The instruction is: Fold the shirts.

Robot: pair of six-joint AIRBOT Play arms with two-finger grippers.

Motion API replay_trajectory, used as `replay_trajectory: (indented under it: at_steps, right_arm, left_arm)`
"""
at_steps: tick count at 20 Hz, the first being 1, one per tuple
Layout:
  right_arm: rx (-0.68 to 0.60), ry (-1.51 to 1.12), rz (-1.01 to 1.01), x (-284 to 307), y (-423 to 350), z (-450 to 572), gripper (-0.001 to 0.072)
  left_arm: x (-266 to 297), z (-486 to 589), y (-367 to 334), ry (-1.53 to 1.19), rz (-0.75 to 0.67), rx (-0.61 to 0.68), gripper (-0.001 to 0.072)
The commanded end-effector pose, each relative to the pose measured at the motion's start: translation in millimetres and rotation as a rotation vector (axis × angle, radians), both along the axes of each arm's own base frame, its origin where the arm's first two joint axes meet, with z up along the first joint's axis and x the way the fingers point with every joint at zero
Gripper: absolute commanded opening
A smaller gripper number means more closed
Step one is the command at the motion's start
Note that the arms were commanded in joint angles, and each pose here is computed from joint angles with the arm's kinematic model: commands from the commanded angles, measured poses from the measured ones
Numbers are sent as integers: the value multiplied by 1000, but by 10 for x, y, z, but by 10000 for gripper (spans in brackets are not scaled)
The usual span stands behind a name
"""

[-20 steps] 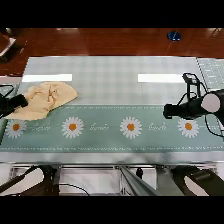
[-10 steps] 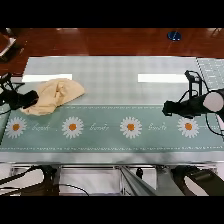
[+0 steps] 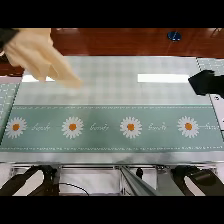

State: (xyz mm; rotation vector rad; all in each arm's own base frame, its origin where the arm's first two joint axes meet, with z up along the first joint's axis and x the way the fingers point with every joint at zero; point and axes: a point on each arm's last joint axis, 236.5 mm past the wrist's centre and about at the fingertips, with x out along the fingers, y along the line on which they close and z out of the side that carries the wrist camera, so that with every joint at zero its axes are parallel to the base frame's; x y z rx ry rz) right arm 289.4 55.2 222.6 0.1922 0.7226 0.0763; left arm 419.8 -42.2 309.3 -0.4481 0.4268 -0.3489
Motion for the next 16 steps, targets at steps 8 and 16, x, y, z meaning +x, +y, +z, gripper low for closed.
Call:
replay_trajectory:
  at_steps: [8,16]
  right_arm:
    - [-82,-60,-142,-962,-601,317,612]
    - [-68,126,-159,-869,-520,-462,612]
  left_arm:
    - [-1386,987,-1752,-261,-482,-61,29]
    - [-1611,-1460,-2696,202,-586,-102,30]
